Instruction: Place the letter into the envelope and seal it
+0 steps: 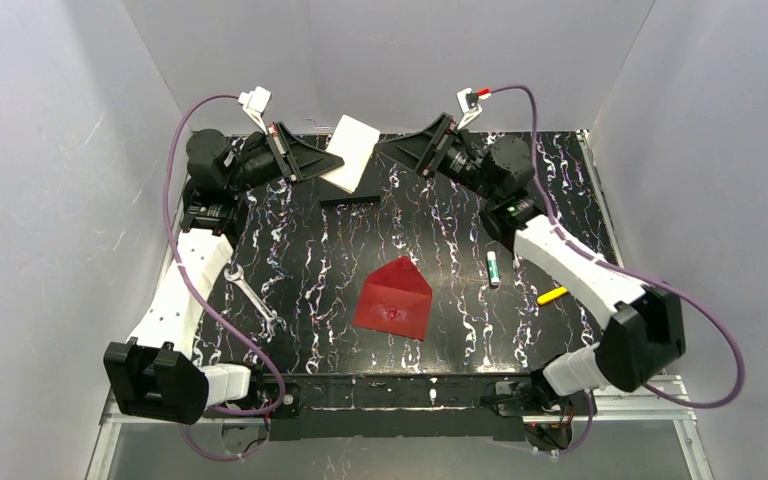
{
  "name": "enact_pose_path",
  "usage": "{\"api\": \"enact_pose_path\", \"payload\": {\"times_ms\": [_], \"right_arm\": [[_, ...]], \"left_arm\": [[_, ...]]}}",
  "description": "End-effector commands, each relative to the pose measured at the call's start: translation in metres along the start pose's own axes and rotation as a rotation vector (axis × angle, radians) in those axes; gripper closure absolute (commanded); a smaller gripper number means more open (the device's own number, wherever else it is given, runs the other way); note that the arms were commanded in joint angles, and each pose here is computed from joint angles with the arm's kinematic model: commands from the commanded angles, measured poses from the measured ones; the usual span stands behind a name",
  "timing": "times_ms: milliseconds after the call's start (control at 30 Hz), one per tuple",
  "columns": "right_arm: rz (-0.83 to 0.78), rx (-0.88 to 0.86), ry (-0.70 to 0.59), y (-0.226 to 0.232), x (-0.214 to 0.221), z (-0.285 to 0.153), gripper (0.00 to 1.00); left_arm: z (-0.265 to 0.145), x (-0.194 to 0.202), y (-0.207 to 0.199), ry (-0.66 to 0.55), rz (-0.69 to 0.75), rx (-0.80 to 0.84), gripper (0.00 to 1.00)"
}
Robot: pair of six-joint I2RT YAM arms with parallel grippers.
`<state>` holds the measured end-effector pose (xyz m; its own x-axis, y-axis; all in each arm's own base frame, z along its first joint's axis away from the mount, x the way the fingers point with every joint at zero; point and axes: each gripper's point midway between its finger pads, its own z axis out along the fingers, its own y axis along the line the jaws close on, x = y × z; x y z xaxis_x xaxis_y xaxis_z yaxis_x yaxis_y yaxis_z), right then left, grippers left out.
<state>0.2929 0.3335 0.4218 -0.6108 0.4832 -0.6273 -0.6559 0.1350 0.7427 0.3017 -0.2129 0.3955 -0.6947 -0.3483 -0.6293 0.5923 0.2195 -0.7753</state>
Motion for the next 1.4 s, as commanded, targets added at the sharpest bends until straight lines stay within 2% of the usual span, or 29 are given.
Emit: {"api": "enact_pose_path", "payload": {"times_ms": [0, 67, 133, 233, 400, 600, 833, 1000, 1100, 1133, 1367], "right_arm": [[0.129, -0.249, -0.083, 0.047, -0.020, 0.010, 0.09], [0.145, -0.295, -0.103, 0.055, -0.026, 0.013, 0.16], [0.151, -0.332, -0.093, 0.060, -0.029, 0.018, 0.30], [0.160, -0.413, -0.107, 0.071, -0.036, 0.021, 0.35], [0.164, -0.451, -0.110, 0.077, -0.040, 0.024, 0.35], [0.156, -0.416, -0.092, 0.072, -0.037, 0.030, 0.21], [0.111, -0.319, -0.070, 0.064, -0.030, 0.048, 0.23], [0.123, -0.331, -0.084, 0.068, -0.035, 0.050, 0.38], [0.157, -0.316, -0.093, 0.064, -0.034, 0.048, 0.60], [0.155, -0.309, -0.093, 0.063, -0.033, 0.048, 0.64], [0.155, -0.267, -0.058, 0.057, -0.021, 0.053, 0.66]], "left_arm": [[-0.005, -0.039, -0.047, -0.184, 0.018, 0.033, 1.00], [-0.005, -0.047, -0.052, -0.221, -0.007, 0.047, 1.00], [-0.005, -0.051, -0.056, -0.247, -0.036, 0.063, 1.00], [-0.003, -0.054, -0.058, -0.251, -0.075, 0.097, 1.00], [-0.001, -0.055, -0.057, -0.252, -0.100, 0.114, 1.00], [0.000, -0.053, -0.056, -0.236, -0.108, 0.125, 1.00], [0.001, -0.045, -0.061, -0.182, -0.068, 0.149, 1.00], [0.001, -0.044, -0.060, -0.173, -0.056, 0.149, 1.00], [0.002, -0.043, -0.059, -0.173, -0.057, 0.148, 0.98], [0.001, -0.043, -0.059, -0.173, -0.057, 0.148, 0.97], [0.001, -0.043, -0.057, -0.183, -0.068, 0.142, 0.96]]}}
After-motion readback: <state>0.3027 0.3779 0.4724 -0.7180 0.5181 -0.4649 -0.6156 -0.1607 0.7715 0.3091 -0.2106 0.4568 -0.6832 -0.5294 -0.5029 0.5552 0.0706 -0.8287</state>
